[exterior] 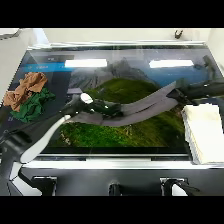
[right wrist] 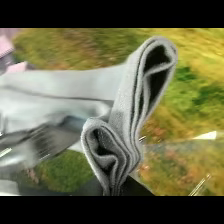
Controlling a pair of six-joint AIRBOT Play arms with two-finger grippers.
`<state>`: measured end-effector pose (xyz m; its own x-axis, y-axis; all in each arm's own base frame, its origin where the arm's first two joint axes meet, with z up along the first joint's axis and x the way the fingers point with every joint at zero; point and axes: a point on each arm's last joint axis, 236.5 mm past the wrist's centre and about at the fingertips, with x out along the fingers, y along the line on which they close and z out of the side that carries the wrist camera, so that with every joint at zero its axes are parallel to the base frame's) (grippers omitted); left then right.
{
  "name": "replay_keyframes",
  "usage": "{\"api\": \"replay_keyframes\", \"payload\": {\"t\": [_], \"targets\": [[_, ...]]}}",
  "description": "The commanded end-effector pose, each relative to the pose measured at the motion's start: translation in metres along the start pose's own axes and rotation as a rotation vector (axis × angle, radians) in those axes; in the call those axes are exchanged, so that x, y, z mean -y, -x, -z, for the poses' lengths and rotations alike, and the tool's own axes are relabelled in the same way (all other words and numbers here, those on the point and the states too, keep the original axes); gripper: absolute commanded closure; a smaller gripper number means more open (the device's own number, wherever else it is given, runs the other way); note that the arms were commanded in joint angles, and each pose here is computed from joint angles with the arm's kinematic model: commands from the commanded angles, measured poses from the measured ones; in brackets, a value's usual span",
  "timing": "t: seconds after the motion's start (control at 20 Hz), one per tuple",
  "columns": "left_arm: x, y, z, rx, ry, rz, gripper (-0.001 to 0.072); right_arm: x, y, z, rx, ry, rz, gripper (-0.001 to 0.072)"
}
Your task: Fold the shirts.
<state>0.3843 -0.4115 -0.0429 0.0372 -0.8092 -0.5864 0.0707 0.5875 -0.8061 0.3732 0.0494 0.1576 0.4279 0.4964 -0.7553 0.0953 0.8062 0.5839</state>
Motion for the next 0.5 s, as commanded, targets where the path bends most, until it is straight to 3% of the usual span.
{"api": "replay_keyframes", "payload": {"t": [0.0, 0.2, 0.3, 0.45], "targets": [[0.046, -0.051, 0.018, -0.003, 0.187, 0.219, 0.0669, -0.039, 0.048, 0.027, 0.065, 0.105, -0.038, 0.066], [0.088, -0.082, 0.064, -0.075, 0.189, 0.329, 0.0671, -0.051, 0.061, 0.017, 0.159, 0.127, -0.054, 0.066], [0.087, -0.059, 0.039, -0.015, 0.091, 0.325, 0.0673, -0.051, 0.055, 0.008, 0.168, 0.11, -0.071, 0.066], [0.056, 0.031, -0.043, 0.176, -0.027, 0.195, 0.0674, -0.073, 0.034, -0.006, 0.146, 0.085, -0.206, 0.066]]}}
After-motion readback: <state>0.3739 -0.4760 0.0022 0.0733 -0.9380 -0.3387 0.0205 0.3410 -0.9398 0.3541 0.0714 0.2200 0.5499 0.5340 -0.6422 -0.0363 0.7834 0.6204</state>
